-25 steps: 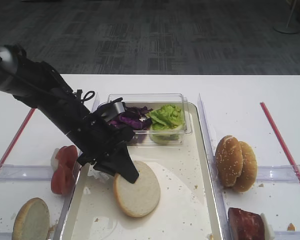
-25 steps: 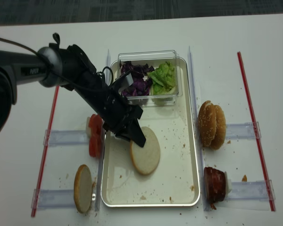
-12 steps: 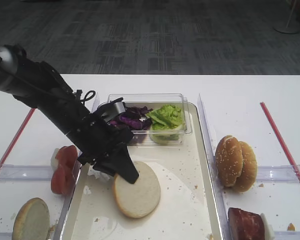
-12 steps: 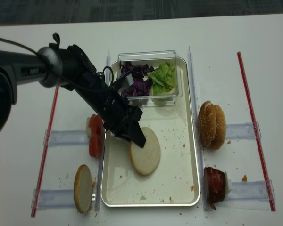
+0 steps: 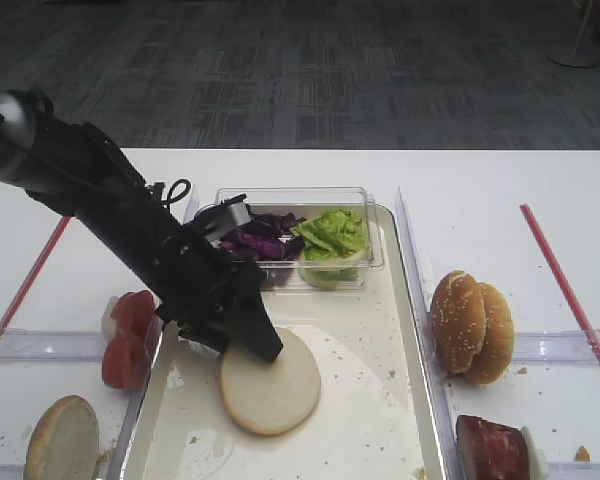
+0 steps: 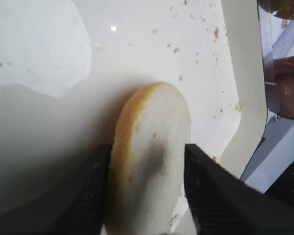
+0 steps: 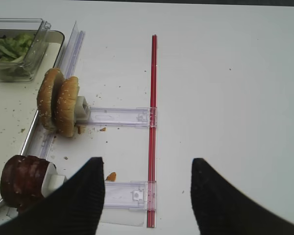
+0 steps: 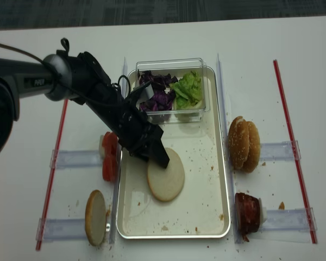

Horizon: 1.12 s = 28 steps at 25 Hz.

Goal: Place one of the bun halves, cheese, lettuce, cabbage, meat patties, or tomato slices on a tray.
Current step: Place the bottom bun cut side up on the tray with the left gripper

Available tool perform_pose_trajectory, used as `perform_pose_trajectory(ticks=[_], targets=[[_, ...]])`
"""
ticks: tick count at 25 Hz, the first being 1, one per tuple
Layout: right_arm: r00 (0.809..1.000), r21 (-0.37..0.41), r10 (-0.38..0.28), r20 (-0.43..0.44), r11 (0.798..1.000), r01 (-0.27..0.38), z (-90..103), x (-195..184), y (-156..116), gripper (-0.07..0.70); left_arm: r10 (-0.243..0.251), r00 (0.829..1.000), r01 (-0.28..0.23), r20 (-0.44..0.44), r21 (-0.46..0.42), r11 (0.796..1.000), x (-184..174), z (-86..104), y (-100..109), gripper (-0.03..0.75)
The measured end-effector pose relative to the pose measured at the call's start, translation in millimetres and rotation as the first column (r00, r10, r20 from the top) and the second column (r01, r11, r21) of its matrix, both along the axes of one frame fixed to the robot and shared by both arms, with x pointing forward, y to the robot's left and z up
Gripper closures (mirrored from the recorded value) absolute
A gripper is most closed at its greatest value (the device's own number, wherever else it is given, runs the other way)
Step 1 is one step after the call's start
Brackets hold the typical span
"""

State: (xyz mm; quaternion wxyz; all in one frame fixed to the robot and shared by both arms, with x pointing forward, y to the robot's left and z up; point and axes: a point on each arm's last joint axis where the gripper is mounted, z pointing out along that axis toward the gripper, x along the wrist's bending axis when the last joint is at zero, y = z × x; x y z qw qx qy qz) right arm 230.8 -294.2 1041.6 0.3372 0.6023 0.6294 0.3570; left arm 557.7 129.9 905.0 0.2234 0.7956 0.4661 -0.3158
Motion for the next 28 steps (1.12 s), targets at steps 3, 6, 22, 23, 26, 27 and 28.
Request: perform_pose_trajectory(ticks=[3,6,22,23,26,27,28], targets=[[1.000,0.000,0.000,0.000,1.000,0.000,0.0,0.0,0.0,0.205,-0.011,1.000,0.011,0.021,-0.004,1.000,0.7,-0.3,0.1,0.345],[1.000,0.002,-0.001,0.000,1.000,0.001,0.0,0.0,0.0,0.205,-0.010,1.000,0.010,0.029,-0.002,1.000,1.3,-0.6,0.1,0.280],[1.000,0.003,-0.002,0.000,1.000,0.002,0.0,0.0,0.0,0.205,-0.044,0.993,0.051,0.111,-0.057,0.997,17.9,19.4,-7.1,0.119],[1.000,0.003,-0.002,0.000,1.000,0.002,0.0,0.0,0.0,0.205,-0.049,0.993,0.056,0.111,-0.060,0.997,18.5,21.0,-7.4,0.118],[1.000,0.003,-0.002,0.000,1.000,0.002,0.0,0.0,0.0,0.205,-0.056,0.992,0.062,0.111,-0.057,0.996,19.0,22.2,-7.4,0.118],[1.000,0.003,-0.002,0.000,1.000,0.002,0.0,0.0,0.0,0.205,-0.057,0.992,0.064,0.110,-0.053,0.997,18.9,22.0,-7.1,0.118],[1.000,0.003,-0.002,0.000,1.000,0.002,0.0,0.0,0.0,0.205,-0.062,0.992,0.068,0.110,-0.049,0.996,18.6,21.8,-6.8,0.118]])
